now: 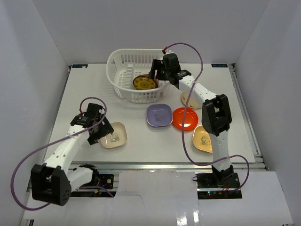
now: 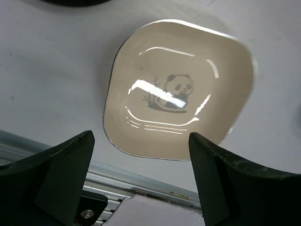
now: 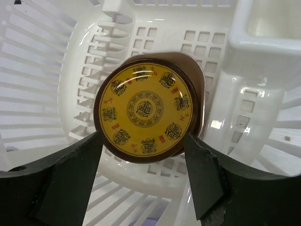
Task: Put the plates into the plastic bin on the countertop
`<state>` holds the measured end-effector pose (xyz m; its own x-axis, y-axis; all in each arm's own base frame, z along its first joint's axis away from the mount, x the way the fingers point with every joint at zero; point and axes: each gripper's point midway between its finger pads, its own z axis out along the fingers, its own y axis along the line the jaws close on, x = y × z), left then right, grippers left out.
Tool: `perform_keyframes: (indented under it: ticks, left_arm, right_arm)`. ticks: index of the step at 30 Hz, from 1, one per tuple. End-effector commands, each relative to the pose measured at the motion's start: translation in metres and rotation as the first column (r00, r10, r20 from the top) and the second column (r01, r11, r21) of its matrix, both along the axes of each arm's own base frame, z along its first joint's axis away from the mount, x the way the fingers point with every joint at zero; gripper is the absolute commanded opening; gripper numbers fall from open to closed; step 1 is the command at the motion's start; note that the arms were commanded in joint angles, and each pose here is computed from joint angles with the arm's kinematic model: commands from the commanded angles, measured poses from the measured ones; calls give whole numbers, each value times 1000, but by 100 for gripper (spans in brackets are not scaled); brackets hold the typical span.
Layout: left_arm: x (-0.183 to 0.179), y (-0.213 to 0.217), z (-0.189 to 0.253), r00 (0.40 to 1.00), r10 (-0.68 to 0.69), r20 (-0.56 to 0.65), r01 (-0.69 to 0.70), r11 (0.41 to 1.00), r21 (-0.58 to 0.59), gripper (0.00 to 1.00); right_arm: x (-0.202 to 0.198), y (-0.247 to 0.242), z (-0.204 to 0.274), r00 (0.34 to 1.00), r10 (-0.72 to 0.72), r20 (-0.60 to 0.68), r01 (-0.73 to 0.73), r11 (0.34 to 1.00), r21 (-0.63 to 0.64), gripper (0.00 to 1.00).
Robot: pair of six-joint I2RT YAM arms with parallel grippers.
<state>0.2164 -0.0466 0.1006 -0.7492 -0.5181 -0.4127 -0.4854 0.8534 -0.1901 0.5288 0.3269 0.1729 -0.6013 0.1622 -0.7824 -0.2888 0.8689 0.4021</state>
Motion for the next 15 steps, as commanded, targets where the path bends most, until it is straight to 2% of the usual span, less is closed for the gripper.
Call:
perform_keyframes:
  ticks: [1,3,4,5,8,9,11,12,14,15]
  left_arm:
    - [-23,5,-28,984,23,-176,-19,1000,25,90]
    - [-20,7,-33,982,35,-188,-30,999,28,84]
    - [-22,9,-38,979,43,-197,-39,999,25,82]
    - [-20,10,-41,977,53,-206,-51,999,15,79]
    - [-20,12,-50,969,62,-237,-62,998,9,75]
    - [-19,10,-57,965,58,-256,-60,998,-1,73]
    - [-18,11,-64,958,60,-280,-63,998,0,68]
    - [-18,11,-70,953,59,-297,-62,998,-1,59]
    - [-15,9,-74,954,45,-297,-51,999,-13,47]
    - [-13,7,-75,957,30,-290,-37,999,-21,38]
  right_arm:
    - [-16,-11,110,979,24,203,-33,999,41,76]
    - [-33,-20,116,975,44,216,-51,998,25,75]
    - [-53,-25,147,961,72,267,-90,995,53,74]
    - [-79,-30,153,950,100,297,-128,989,77,74]
    - [-119,-34,139,940,148,308,-188,977,104,72]
    - [-140,-37,116,945,171,279,-202,975,90,71]
    - [-158,-36,85,952,198,232,-216,975,56,71]
    - [-170,-37,55,958,222,180,-229,973,21,71]
    - [-187,-29,26,943,298,147,-291,954,-67,72]
    - [-191,-24,9,934,335,119,-323,940,-110,72]
